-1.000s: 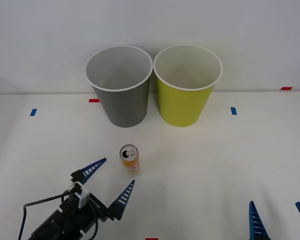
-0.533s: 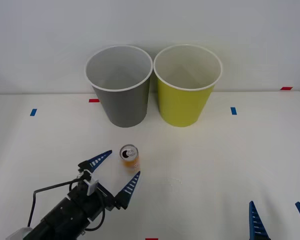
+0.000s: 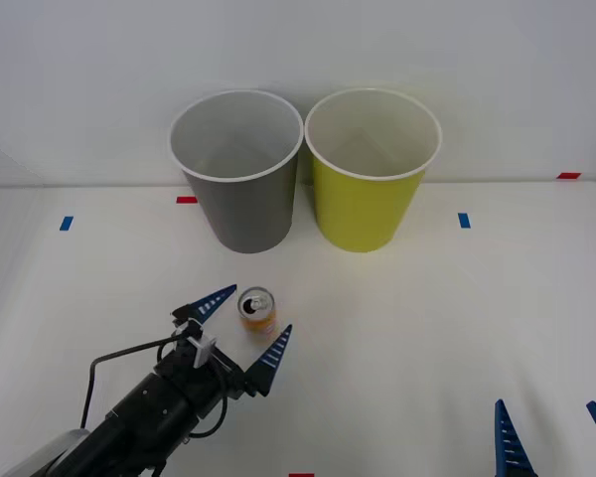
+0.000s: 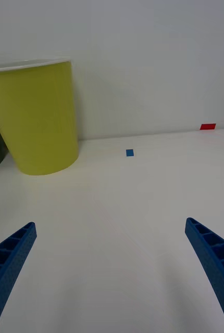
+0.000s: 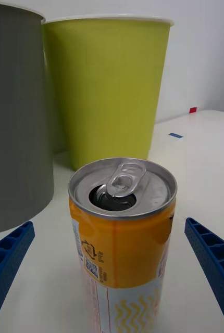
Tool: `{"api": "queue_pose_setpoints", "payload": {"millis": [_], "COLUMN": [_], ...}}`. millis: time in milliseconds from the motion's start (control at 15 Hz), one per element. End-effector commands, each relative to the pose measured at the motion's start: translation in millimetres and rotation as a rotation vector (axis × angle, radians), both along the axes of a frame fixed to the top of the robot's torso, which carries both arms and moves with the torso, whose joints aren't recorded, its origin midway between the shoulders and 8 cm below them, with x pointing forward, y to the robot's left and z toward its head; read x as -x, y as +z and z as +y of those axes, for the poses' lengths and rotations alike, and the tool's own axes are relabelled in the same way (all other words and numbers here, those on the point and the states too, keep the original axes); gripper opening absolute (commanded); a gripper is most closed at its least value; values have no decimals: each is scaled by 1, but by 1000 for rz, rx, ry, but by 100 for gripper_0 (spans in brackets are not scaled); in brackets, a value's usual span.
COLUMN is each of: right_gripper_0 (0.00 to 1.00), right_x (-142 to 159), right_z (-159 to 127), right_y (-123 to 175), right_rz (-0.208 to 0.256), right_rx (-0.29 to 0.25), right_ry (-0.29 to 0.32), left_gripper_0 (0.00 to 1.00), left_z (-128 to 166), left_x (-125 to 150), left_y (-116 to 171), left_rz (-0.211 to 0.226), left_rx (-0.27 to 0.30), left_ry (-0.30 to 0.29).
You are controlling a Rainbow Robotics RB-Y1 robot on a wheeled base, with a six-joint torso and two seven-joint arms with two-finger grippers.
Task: Put cans in the gray bin and PET bottles in the light green bin.
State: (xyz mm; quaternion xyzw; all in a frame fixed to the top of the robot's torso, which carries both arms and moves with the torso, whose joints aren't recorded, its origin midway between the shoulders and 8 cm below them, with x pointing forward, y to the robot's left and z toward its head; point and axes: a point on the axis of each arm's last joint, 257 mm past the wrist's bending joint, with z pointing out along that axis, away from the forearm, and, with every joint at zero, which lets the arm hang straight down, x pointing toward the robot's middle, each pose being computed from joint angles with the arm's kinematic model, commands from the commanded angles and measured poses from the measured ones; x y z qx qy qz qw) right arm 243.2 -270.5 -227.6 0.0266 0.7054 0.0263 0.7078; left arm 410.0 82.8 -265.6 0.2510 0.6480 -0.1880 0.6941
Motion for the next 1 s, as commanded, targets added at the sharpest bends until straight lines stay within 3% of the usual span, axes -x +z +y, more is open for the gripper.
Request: {"api": "queue_pose_setpoints", "payload": {"millis": [67,133,200,267,333,800,1000], "right_gripper_0": [99,99,99,99,99,99,99], "right_x": [0,0,0,0,0,0,0], "right_z": [0,0,0,0,0,0,0], "right_y": [0,0,0,0,0,0,0], "right_rz": [0,0,0,0,0,0,0], "right_rx": [0,0,0,0,0,0,0], "right_ry": [0,0,0,0,0,0,0], "left_gripper_0": [100,100,85,22,0,0,0], "left_z": [-5,-6,-8,-8,-8,-5,-12], "left_x": [-3,-5,-5,-5,-5,-6,-7], "left_y": [-1,1,3,3,3,0,10], "left_rz": [10,10,5,6,4,2,44], "left_rx": [0,3,4,3,-1,-23,-49], "left_ry": [0,-1,-4,-4,-5,-4,-19]}}
